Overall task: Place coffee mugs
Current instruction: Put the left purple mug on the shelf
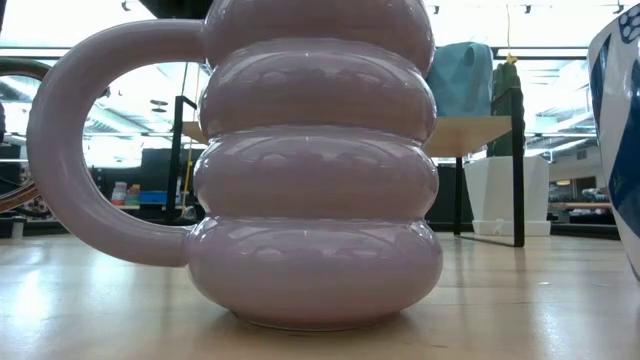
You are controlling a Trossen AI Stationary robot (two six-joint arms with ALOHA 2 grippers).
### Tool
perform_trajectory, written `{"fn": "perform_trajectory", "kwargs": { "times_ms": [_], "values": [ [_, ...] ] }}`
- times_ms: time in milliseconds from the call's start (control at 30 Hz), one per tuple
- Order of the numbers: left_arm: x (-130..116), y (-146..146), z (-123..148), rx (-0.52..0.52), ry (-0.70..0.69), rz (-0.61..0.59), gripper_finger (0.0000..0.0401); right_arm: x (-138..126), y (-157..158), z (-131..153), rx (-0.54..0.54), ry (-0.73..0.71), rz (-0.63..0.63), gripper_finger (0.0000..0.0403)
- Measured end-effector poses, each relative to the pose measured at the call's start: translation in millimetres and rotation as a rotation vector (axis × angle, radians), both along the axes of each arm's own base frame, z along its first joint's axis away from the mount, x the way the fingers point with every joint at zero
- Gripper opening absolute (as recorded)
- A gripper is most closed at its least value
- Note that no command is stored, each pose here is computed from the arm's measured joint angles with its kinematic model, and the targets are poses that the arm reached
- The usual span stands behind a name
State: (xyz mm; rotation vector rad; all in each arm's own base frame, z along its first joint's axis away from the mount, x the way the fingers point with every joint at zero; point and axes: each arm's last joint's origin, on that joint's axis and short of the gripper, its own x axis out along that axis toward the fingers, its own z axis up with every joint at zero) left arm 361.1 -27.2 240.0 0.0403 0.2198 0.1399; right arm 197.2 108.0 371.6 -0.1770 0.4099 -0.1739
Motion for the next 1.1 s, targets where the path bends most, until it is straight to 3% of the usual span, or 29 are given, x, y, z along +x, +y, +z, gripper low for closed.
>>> {"fn": "perform_trajectory", "kwargs": {
  "times_ms": [1100],
  "values": [
    [7.8,1.7,-5.3,0.023,-0.054,-0.012,0.0008,0.8,0.2,0.2,0.001,0.0,0.01,0.0032]
  ]
}}
